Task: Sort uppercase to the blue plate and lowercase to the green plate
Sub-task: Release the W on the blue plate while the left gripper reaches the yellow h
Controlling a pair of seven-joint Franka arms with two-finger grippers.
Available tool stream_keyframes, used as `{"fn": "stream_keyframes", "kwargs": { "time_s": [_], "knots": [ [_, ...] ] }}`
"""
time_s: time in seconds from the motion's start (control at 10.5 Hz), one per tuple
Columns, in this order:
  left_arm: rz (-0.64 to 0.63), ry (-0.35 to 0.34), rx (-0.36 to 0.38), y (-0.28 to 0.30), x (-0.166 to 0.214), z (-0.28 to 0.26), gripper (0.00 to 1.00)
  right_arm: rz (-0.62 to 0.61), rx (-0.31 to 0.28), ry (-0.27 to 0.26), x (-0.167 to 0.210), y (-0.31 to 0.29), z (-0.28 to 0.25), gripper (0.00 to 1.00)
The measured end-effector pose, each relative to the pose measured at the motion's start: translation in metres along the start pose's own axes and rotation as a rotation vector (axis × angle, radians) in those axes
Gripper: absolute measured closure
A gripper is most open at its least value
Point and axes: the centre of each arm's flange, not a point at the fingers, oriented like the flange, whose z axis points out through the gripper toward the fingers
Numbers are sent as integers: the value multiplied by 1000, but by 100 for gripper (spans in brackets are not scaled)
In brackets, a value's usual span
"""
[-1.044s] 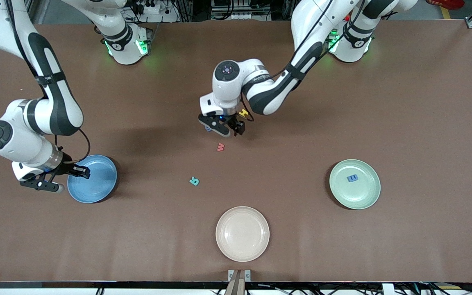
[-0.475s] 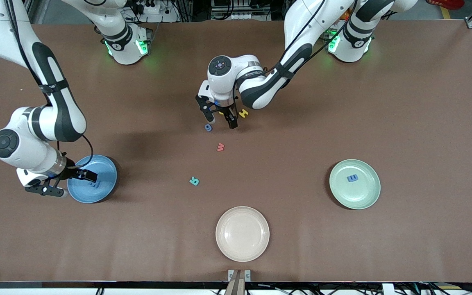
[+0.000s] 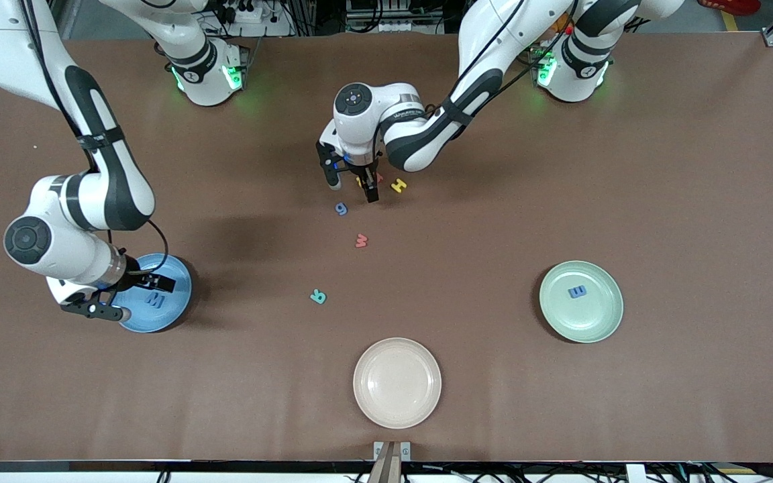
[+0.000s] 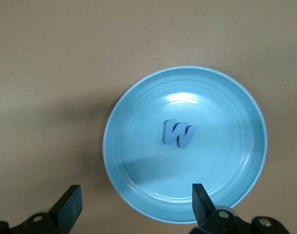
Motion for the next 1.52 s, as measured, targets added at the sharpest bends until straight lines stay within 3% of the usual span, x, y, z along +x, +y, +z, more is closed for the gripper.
{"fn": "stream_keyframes", "kwargs": {
  "time_s": [0.47,1.52],
  "knots": [
    [143,-29,56,19,-1,24,0,82,12,-10,-2,-7,1,0],
    [168,-4,44,32,3,34,5,104,17,-12,0,1,1,0]
  ]
}}
